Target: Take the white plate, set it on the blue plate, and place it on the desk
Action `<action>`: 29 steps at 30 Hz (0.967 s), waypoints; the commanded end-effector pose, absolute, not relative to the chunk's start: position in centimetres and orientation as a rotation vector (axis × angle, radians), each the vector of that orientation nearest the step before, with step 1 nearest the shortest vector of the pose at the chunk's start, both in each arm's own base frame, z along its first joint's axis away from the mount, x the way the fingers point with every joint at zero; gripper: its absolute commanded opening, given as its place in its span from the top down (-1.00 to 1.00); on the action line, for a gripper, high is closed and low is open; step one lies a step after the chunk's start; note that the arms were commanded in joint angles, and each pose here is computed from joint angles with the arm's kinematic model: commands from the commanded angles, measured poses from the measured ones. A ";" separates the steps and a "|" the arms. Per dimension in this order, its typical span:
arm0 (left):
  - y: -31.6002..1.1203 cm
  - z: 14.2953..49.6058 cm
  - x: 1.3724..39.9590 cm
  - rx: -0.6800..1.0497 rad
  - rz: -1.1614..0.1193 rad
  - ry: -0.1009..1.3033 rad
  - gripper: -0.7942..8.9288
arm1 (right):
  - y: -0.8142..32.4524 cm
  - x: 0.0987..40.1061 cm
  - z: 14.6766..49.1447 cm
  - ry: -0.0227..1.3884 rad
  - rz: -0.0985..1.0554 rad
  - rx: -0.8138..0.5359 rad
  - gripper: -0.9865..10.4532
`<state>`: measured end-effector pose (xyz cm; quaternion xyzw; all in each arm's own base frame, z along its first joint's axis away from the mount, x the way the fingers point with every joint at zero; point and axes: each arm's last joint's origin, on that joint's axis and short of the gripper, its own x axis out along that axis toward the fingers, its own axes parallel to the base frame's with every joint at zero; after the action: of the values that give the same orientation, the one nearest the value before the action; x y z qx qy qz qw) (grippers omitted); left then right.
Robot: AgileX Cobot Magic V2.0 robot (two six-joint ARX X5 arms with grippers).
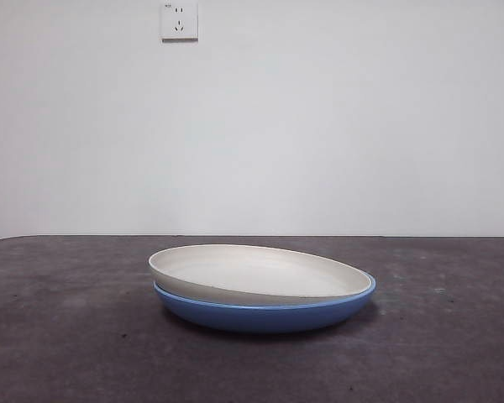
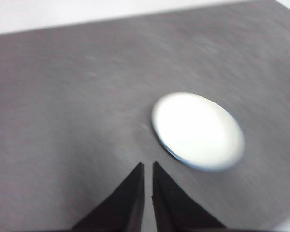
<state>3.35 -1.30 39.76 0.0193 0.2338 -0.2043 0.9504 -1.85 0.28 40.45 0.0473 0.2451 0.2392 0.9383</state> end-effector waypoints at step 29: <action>-0.2 14.9 10.3 -0.051 -0.039 0.195 0.78 | 0.2 -2.2 40.5 0.526 0.492 0.088 0.79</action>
<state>10.21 -0.23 15.64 -0.0229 0.0892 -0.0243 0.9955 -1.85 0.28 40.45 0.0473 0.2451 0.2392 0.9383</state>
